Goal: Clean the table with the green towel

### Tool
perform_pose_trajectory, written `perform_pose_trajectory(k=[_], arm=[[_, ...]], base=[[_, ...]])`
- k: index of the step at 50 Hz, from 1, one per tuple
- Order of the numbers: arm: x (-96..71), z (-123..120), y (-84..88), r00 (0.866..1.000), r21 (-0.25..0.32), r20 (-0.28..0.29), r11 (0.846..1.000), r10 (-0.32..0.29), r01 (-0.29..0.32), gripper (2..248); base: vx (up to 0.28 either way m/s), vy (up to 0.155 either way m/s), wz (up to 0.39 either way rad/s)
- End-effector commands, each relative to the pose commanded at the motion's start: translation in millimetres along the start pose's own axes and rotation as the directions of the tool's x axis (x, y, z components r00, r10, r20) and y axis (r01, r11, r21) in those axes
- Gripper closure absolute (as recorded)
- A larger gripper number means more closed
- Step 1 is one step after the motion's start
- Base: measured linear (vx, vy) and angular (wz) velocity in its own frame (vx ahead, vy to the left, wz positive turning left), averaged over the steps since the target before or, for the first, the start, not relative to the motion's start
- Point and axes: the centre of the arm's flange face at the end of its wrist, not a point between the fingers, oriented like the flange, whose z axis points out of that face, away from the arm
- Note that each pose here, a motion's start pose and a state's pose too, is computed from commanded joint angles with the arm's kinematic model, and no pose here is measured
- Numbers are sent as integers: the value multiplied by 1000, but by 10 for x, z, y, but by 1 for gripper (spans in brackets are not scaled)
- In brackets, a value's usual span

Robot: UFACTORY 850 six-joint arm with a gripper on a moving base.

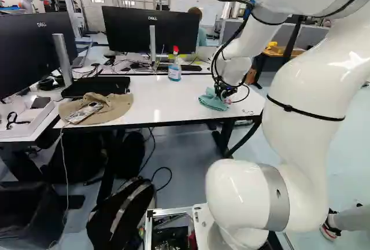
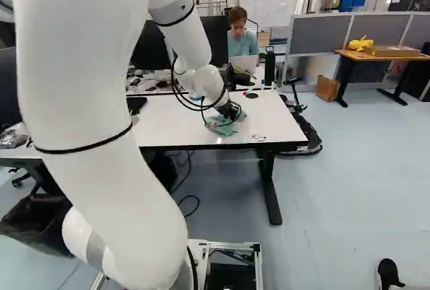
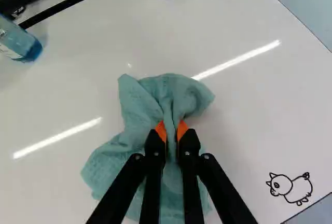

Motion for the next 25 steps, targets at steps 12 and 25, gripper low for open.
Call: perform_pose_trajectory(k=[12,25], arm=[[-190,-151,36,1000,-2,6,1000,1,-1,208],[-342,-253,-74,1000,16,12,1000,-24,23,208]], base=[[0,0,0],[0,0,0]])
